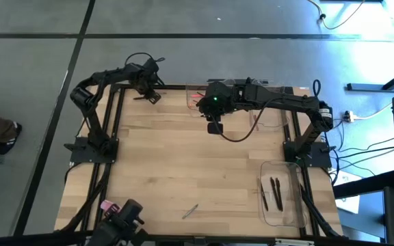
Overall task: Sort crayons/erasers/pens/pencils in bins
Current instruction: Put the black pen into the bottom right transparent bin
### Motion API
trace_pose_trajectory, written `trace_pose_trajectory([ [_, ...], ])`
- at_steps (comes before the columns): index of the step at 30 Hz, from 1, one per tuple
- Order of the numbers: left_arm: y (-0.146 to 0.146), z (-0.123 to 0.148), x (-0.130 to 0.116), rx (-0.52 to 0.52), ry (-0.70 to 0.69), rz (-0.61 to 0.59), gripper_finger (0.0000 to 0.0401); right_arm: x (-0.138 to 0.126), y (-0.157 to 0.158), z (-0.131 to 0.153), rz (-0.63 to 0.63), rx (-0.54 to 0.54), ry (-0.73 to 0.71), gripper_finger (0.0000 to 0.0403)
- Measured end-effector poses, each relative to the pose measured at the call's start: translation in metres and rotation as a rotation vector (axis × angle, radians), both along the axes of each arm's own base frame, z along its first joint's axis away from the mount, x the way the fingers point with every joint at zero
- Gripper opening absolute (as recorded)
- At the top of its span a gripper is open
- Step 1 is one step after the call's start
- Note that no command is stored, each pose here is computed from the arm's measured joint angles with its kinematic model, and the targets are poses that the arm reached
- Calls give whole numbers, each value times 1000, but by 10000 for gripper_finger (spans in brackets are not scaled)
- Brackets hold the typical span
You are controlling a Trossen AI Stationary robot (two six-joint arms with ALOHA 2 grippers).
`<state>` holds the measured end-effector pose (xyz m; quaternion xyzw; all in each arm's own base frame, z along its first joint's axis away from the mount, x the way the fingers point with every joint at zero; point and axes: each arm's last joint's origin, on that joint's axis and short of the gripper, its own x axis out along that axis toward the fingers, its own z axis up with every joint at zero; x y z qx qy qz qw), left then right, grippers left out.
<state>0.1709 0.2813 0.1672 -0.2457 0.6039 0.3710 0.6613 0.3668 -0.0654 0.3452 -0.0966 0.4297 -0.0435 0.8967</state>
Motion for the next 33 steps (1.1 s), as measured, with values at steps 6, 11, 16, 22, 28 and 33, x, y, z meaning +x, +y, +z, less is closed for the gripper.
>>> trace_pose_trajectory([
  [6,4,-15,2,-31,24,-29,90,1,0,1,0,-2,-8,111],
  [11,7,-15,3,7,30,-46,90,1,0,1,0,-2,-9,111],
  [16,8,-15,4,26,31,-39,90,1,0,1,0,-2,-9,111],
  [22,8,-15,4,22,31,-38,90,1,0,1,1,-3,-9,111],
  [28,7,-15,3,15,24,-14,90,1,0,1,3,-4,-9,111],
  [33,7,-15,4,10,10,16,90,1,0,1,3,-4,-9,111],
])
